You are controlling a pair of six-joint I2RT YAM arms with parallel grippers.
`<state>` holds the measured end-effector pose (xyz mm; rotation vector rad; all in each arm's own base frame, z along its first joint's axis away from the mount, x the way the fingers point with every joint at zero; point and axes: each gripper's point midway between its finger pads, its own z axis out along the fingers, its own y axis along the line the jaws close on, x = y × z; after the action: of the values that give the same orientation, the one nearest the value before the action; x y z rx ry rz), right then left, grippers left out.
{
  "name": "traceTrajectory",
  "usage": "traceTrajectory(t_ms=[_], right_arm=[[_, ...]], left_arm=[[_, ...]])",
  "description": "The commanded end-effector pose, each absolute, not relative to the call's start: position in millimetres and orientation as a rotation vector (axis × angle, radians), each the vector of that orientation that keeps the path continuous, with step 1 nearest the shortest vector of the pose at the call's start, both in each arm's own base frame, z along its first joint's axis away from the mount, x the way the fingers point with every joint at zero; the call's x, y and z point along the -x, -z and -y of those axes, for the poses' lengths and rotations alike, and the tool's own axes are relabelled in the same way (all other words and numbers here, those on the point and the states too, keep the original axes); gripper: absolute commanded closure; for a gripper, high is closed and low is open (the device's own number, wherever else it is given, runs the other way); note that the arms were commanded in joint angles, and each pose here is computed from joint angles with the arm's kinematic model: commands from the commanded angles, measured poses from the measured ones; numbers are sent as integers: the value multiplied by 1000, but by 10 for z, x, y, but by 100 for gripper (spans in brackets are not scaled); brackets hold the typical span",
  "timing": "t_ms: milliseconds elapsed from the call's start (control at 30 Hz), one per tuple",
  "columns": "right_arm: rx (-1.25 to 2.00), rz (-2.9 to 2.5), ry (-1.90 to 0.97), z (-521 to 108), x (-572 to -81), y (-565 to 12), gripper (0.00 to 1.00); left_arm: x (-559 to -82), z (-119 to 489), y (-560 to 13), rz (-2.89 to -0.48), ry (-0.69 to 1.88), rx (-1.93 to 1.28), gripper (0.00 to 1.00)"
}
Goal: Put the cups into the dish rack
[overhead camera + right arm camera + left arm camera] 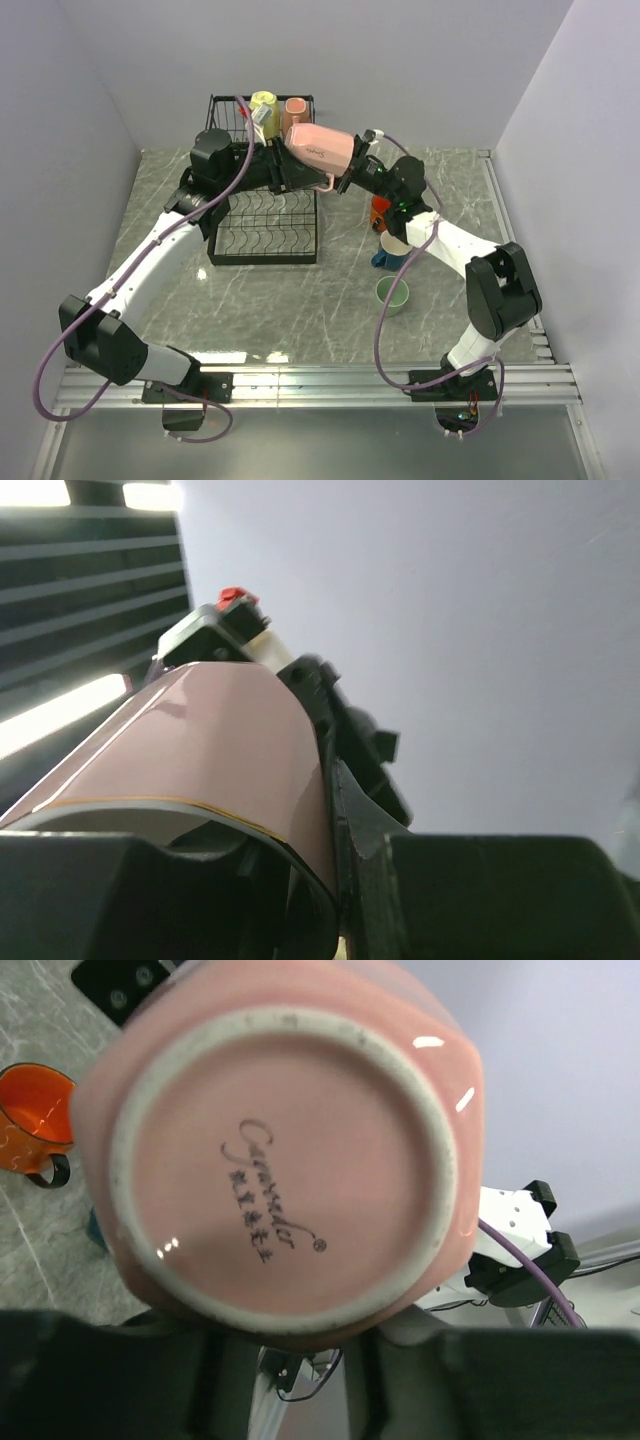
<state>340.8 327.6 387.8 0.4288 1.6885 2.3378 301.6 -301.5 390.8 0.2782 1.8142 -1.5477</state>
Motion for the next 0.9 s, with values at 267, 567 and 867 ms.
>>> traceTrajectory(t_ms=[267, 567, 867], right_arm=[[-57, -1818, -2205, -3493, -2939, -3948, 100], [-5, -1956, -2024, -3437, -2905, -3725, 38], [-7, -1995, -2012, -3426, -2921, -3629, 23]], left_arm=[[-3219, 2983, -4180, -1744, 1344, -288, 100], [-3642, 2278, -4374, -1729, 1063, -89, 100], [-3768, 1811, -4537, -1673, 962, -12, 100]])
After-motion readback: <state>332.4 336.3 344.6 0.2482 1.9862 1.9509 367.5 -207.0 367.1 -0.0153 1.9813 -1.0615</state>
